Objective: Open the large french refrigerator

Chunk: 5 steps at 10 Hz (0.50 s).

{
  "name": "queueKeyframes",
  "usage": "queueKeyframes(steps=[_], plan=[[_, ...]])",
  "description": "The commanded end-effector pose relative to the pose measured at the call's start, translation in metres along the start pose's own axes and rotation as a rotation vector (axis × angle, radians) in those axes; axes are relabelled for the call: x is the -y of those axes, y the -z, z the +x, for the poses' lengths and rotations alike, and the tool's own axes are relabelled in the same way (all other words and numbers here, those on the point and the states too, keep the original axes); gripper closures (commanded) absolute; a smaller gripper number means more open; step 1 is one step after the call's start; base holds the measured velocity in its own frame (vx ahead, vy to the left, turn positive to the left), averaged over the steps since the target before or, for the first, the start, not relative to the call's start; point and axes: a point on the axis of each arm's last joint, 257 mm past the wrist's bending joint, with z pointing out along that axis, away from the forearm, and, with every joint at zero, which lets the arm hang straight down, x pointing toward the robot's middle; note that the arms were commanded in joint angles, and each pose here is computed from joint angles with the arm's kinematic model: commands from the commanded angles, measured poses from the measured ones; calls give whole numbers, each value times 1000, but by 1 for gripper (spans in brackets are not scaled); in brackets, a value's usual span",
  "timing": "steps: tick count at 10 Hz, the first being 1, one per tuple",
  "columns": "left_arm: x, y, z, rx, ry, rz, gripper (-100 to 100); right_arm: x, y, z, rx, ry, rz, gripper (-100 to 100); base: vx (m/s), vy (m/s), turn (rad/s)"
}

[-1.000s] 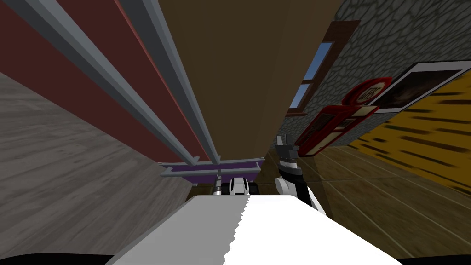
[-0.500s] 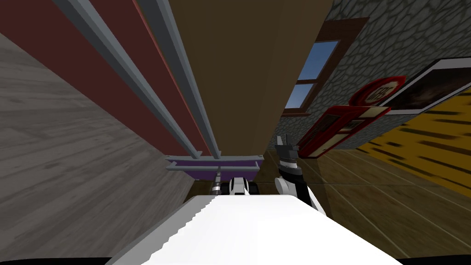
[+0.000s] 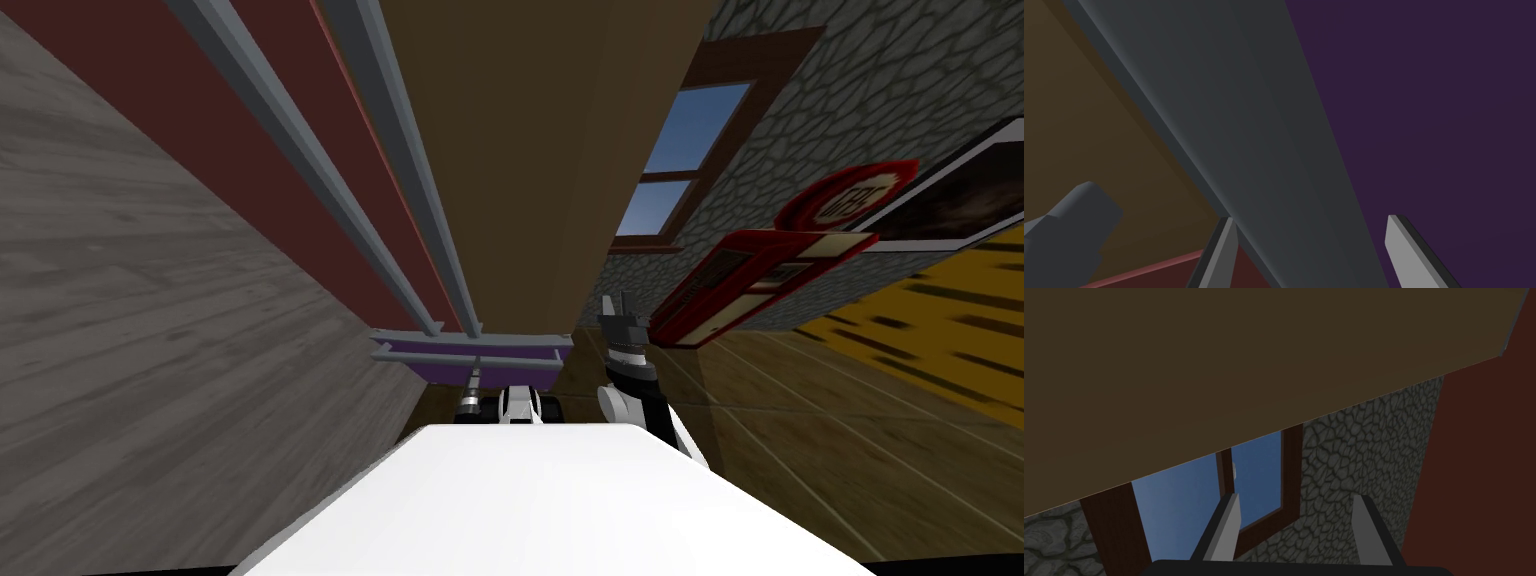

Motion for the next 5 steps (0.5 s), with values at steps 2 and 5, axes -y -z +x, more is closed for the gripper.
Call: queueKeyframes(steps=[2, 5], plan=[[4, -16, 2, -30, -7, 22, 100, 0, 0, 0, 0, 0, 0, 0, -60, -30, 57], [4, -30, 1, -53, -8, 25, 100, 0, 0, 0, 0, 0, 0, 0, -64, -32, 78]])
